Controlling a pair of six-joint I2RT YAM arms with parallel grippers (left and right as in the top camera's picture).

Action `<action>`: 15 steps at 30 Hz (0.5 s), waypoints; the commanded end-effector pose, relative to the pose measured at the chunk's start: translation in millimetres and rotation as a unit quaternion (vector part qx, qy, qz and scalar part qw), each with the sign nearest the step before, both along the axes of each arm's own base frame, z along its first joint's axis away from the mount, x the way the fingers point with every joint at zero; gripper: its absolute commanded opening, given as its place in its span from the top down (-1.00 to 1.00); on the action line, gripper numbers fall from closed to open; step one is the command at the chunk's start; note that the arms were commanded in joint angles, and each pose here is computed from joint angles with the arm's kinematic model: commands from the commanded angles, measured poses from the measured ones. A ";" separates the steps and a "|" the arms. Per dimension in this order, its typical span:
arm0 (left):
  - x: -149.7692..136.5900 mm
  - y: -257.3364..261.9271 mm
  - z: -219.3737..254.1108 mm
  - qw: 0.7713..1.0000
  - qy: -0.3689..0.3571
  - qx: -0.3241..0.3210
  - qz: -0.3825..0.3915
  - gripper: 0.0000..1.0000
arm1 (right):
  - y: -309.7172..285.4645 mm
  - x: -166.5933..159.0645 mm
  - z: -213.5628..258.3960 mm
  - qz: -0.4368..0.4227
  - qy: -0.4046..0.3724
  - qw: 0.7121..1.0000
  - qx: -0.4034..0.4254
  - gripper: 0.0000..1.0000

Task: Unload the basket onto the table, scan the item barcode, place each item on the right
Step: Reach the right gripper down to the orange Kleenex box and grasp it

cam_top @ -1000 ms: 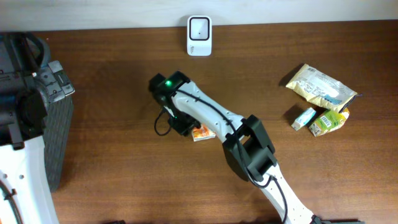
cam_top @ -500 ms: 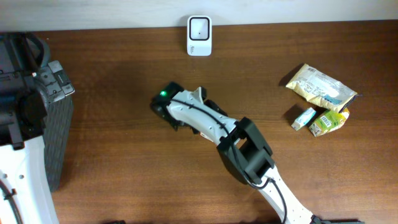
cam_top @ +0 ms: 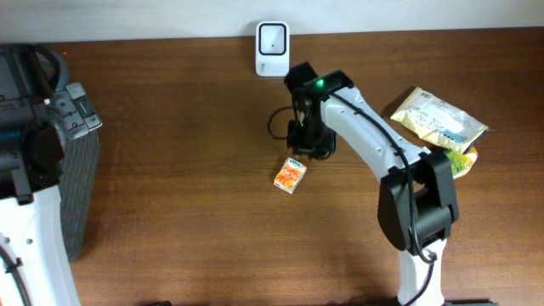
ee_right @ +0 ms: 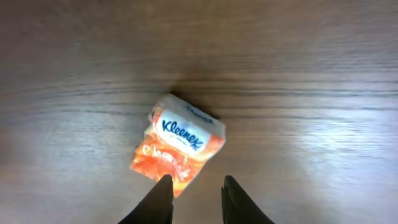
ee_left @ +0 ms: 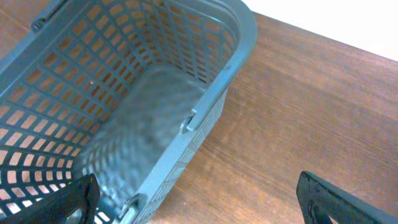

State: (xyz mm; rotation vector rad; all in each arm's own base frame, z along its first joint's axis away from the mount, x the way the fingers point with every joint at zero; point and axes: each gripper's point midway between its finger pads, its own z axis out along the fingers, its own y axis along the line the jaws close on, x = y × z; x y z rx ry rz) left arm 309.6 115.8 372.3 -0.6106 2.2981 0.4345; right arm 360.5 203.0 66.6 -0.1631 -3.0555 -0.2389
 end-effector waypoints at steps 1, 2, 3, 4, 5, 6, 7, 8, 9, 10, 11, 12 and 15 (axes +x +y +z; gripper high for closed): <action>-2.3 2.8 3.7 1.000 -0.004 0.005 0.005 -0.98 | 12.1 -19.6 -20.9 -0.011 0.035 0.999 0.033 0.48; -2.2 2.6 3.7 1.000 -0.004 0.005 0.005 -0.98 | 14.0 -21.0 -26.7 -0.010 0.034 0.999 0.034 0.48; -2.2 2.7 3.7 1.000 -0.004 0.005 0.005 -0.98 | 12.8 -25.2 -32.3 -0.017 0.040 0.999 0.031 0.48; -2.3 2.6 3.6 1.000 -0.004 0.005 0.005 -0.99 | 11.1 -28.7 -37.2 -0.020 0.046 0.998 0.028 0.48; -2.2 2.6 3.7 1.000 -0.004 0.005 0.005 -0.98 | 10.5 -29.9 -39.5 -0.020 0.047 0.998 0.027 0.46; -2.2 2.7 3.7 1.000 -0.004 0.005 0.005 -0.99 | 10.0 -30.9 -42.0 -0.020 0.048 0.998 0.027 0.47; -2.3 2.7 3.6 1.000 -0.004 0.005 0.005 -0.98 | 9.2 -32.4 -47.8 -0.020 0.047 0.998 0.027 0.46; -2.2 2.7 3.7 1.000 -0.004 0.005 0.005 -0.98 | 10.4 -34.3 -56.5 -0.018 0.044 0.998 0.029 0.46; -2.2 2.7 3.7 1.000 -0.004 0.005 0.005 -0.99 | 11.3 -33.3 -60.2 -0.017 0.039 0.999 0.031 0.46; -2.2 2.7 3.7 1.000 -0.004 0.005 0.005 -0.98 | 12.2 -28.2 -61.5 -0.015 0.027 0.999 0.033 0.46; -2.2 2.7 3.7 1.000 -0.004 0.005 0.005 -0.98 | 17.6 -17.9 -61.1 0.012 0.000 0.999 0.047 0.46; -2.3 2.8 3.7 1.000 -0.004 0.005 0.005 -0.98 | 24.5 -3.4 -58.3 0.071 -0.042 0.995 0.063 0.45; -2.2 2.7 3.7 1.000 -0.004 0.005 0.005 -0.98 | 51.0 23.4 -46.3 0.280 -0.155 0.941 0.108 0.24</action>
